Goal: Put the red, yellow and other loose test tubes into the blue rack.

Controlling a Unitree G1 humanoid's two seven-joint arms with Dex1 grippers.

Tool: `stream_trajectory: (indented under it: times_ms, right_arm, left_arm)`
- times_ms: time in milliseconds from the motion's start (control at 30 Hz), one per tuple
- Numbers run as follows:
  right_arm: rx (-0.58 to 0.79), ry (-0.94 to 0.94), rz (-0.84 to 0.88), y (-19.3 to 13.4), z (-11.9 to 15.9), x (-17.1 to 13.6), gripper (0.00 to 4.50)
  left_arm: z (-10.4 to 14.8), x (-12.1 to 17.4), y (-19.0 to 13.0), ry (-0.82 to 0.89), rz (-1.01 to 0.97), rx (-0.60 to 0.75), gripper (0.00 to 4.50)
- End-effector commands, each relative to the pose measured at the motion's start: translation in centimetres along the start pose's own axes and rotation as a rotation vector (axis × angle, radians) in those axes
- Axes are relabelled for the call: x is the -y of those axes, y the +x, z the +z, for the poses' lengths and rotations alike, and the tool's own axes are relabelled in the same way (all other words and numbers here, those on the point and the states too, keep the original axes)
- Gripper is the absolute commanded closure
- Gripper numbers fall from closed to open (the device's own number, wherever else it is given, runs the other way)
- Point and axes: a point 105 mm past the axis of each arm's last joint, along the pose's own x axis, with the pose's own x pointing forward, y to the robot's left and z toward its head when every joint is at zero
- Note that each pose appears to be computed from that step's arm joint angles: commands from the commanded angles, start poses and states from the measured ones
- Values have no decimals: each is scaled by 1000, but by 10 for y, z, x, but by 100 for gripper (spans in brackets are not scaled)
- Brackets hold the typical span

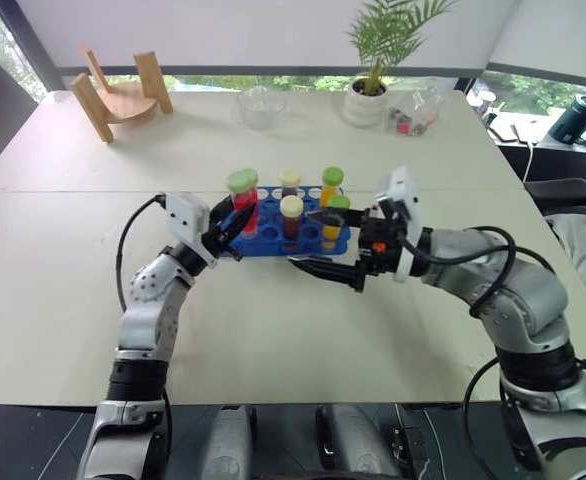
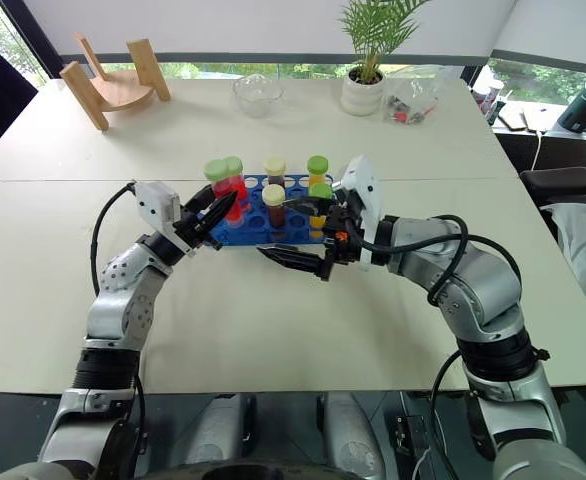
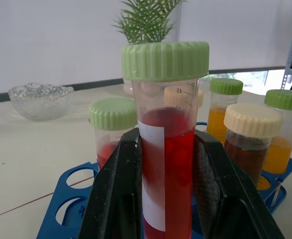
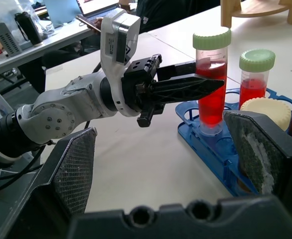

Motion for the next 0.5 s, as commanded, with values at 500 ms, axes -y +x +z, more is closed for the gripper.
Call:
stream_trajectory:
  times_ms: [500]
  right_arm:
    - [43,-21,10,6,7,-5,0]
  left_arm:
    - [-18,-1,-11,13,4,-83,370]
